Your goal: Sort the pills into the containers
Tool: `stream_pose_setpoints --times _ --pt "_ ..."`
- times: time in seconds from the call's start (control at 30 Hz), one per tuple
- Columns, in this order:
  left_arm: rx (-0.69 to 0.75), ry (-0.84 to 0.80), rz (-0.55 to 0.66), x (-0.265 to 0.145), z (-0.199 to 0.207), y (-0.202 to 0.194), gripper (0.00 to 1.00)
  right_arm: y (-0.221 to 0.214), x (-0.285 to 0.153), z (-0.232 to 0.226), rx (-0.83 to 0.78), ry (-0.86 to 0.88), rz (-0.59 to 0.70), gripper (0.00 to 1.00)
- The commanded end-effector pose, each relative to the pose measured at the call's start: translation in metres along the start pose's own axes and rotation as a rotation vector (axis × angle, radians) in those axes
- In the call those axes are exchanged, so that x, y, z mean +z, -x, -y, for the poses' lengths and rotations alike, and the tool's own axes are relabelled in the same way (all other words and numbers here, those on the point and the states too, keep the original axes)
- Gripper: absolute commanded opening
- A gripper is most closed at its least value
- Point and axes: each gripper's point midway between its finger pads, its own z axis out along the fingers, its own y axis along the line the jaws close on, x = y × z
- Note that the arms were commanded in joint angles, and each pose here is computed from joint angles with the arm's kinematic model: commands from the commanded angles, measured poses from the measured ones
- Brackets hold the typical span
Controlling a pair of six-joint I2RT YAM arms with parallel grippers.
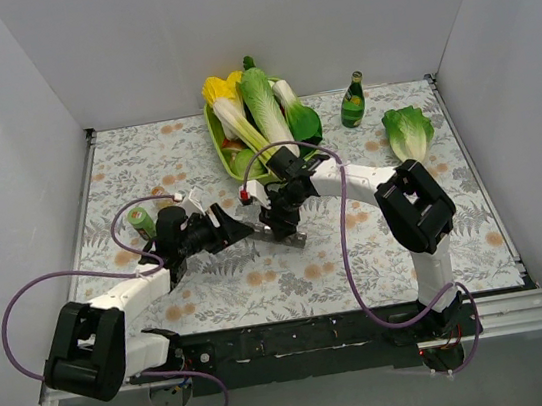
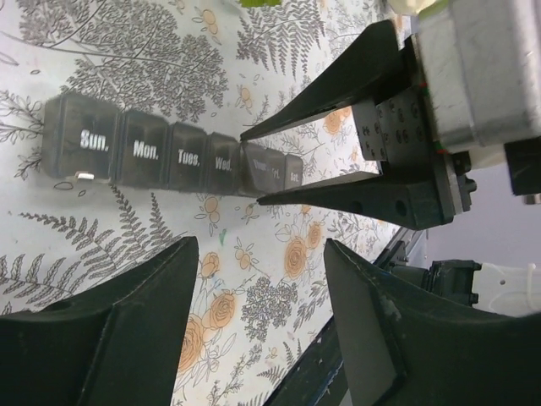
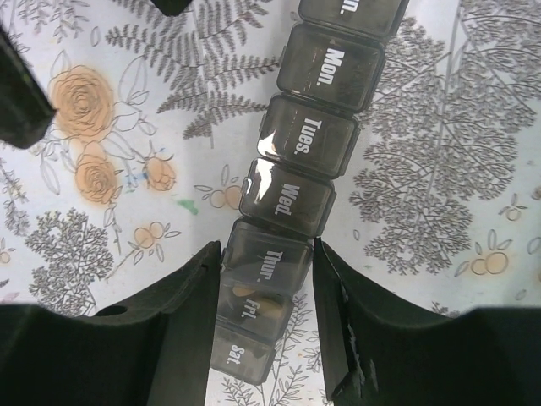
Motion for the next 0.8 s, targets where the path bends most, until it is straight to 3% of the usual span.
stream_pose_setpoints --times 0.0,0.1,0.77 --pt "0.008 -0.091 0.017 0.001 0.018 0.006 0.58 0.011 -0.010 -0.022 -0.059 0.076 0.044 0.40" --pt "-0.020 -0.118 0.002 0.004 0.019 0.003 0.52 0.011 -0.009 -0.027 -0.068 0.090 0.046 0.39" --pt "-0.096 -0.105 -0.098 0.031 -0.015 -0.022 0.47 0.017 -0.009 -0.032 -0.073 0.131 0.070 0.38"
